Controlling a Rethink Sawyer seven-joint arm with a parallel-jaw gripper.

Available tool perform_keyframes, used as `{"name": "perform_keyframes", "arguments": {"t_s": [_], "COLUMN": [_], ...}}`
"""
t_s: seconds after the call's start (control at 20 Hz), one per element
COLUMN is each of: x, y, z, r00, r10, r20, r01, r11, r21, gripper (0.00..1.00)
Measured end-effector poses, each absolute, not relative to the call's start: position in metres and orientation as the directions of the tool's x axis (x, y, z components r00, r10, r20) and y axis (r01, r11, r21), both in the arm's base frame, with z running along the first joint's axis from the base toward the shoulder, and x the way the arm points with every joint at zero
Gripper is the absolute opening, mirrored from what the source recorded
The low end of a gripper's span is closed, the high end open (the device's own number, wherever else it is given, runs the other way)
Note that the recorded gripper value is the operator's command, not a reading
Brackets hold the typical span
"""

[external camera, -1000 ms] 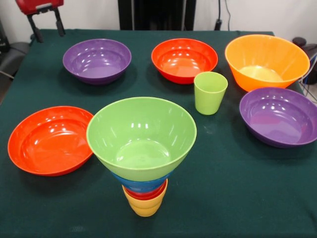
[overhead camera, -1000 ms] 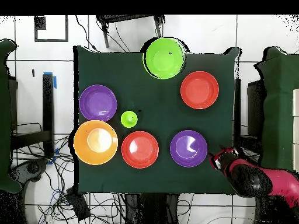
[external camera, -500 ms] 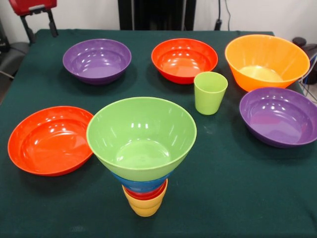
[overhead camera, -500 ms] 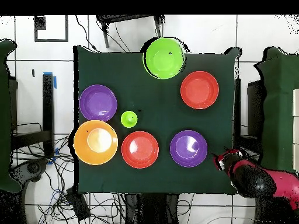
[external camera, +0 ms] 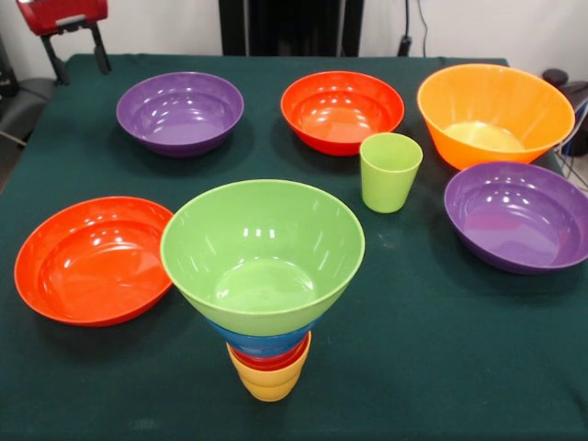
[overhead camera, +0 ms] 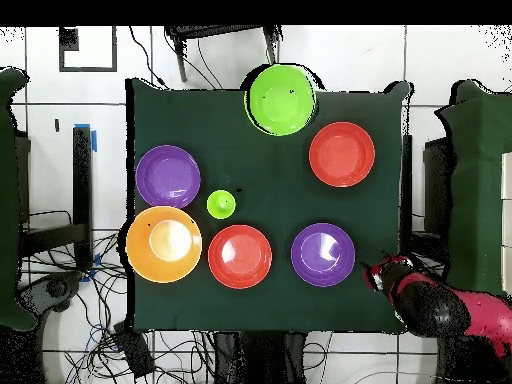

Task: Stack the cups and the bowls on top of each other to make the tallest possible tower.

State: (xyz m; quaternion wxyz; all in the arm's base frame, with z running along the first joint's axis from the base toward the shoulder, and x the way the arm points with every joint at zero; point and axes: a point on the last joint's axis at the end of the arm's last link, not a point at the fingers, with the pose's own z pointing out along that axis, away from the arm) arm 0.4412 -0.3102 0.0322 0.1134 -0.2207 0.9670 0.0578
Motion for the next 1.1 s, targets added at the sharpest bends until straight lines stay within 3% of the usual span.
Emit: {"name": "perform_keyframes", "arguments": {"t_s": [1.1], "x": [0.45], "y": [-0.293], "z": [0.03], "r00": [-0.873], "r10": [-0.419], "r20": [-0.251], "r01": [-0.452], "r11": [0.888], "r21": [0.088], "gripper": [1.0]}}
